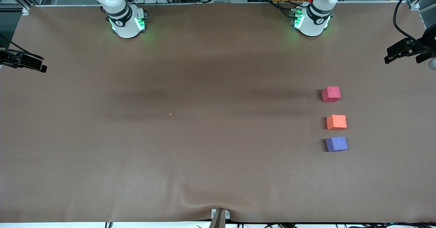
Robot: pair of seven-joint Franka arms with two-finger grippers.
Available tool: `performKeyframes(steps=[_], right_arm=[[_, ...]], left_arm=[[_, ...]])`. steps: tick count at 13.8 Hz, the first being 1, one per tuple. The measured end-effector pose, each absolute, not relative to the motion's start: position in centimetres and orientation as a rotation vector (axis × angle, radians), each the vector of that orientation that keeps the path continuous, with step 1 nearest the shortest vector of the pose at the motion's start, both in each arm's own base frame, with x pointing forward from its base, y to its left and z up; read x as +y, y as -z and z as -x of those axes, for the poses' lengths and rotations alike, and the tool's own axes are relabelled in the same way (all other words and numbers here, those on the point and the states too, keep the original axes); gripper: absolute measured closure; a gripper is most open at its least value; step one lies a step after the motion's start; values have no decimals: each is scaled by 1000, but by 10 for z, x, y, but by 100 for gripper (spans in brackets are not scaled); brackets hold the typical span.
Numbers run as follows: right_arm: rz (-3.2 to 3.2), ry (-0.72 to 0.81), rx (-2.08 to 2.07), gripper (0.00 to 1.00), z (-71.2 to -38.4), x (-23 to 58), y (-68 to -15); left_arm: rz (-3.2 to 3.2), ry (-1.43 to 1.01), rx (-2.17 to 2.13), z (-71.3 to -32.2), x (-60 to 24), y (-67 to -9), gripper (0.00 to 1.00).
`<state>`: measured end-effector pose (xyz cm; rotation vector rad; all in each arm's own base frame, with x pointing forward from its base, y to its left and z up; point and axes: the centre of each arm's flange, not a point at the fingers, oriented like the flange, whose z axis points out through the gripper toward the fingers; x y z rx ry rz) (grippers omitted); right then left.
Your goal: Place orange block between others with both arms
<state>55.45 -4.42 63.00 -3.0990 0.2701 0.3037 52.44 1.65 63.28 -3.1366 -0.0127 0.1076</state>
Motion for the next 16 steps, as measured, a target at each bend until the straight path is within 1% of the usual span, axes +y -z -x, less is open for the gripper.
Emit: performKeyframes(steps=[16], right_arm=[[3097,-336,265,0,-552,-42,-631]], left_arm=[[3136,-116,1,-524,12,-631,0]])
